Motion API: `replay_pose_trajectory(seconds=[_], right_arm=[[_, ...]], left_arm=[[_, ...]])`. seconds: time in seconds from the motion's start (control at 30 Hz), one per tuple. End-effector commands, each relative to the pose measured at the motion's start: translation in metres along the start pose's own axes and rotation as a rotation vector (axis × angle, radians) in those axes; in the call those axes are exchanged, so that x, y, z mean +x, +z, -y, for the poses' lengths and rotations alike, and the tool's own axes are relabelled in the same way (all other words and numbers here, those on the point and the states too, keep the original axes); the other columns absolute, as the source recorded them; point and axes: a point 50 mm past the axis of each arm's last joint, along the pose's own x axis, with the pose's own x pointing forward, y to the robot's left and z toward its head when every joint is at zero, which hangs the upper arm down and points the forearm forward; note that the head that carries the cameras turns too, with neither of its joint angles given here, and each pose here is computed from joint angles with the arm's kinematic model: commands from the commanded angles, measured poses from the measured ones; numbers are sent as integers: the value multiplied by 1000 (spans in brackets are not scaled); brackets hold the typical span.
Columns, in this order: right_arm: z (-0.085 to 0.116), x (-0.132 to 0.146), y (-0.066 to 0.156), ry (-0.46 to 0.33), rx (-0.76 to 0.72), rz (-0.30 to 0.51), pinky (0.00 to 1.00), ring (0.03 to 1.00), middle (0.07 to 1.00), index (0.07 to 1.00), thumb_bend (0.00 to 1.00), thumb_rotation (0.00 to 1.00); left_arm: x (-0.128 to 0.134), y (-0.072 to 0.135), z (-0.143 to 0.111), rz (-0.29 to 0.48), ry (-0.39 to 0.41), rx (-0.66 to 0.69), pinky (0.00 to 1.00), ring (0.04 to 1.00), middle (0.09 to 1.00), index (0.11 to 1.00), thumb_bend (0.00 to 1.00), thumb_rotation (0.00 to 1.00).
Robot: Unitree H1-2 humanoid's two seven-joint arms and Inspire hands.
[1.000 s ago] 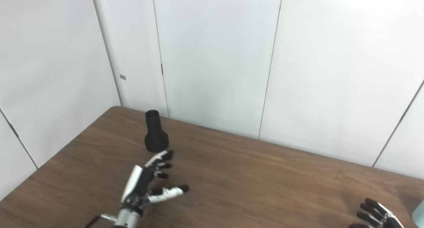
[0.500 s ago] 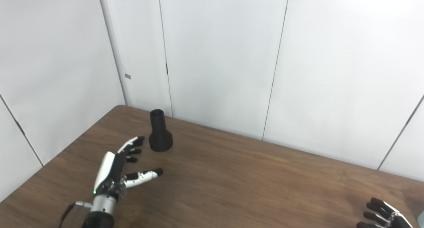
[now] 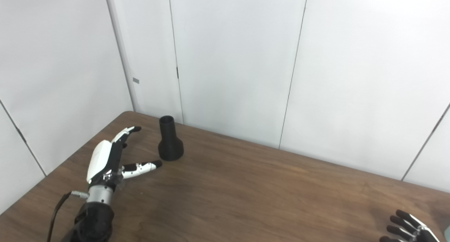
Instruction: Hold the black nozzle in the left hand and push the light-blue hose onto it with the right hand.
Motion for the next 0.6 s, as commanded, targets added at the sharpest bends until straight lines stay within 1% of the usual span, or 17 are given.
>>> replay_pose_trajectory(seconds=[0.0, 0.07, 0.13, 0.2, 0.27, 0.37, 0.57], right_arm=[[-8, -24, -22, -11, 33, -78, 538, 677, 728, 816, 712, 447], [-9, -24, -21, -21, 41, -82, 534, 672, 728, 852, 732, 449], [-10, -25, -20, -28, 43, -77, 522, 661, 725, 870, 766, 454], [-11, -26, -19, -33, 57, -67, 519, 658, 724, 866, 798, 443], [-12, -26, -19, -37, 63, -54, 522, 652, 716, 848, 827, 395], [-12, -27, -19, -41, 65, -46, 533, 655, 717, 843, 832, 337], [-12, -27, -17, -40, 59, -41, 545, 662, 724, 825, 867, 328]], left_arm=[[20, 13, -12, 60, 25, 53, 861, 962, 959, 855, 962, 313], [27, 12, -7, 57, 11, 84, 923, 990, 989, 850, 983, 314], [35, 9, -1, 43, 2, 111, 984, 998, 998, 846, 998, 333], [42, 5, 4, 25, -16, 125, 996, 1000, 1000, 844, 1000, 342], [48, 1, 10, 3, -43, 143, 1000, 1000, 1000, 834, 1000, 346], [57, -3, 18, -29, -67, 158, 1000, 1000, 1000, 834, 1000, 366], [75, -9, 35, -62, -93, 192, 1000, 1000, 1000, 850, 1000, 384]])
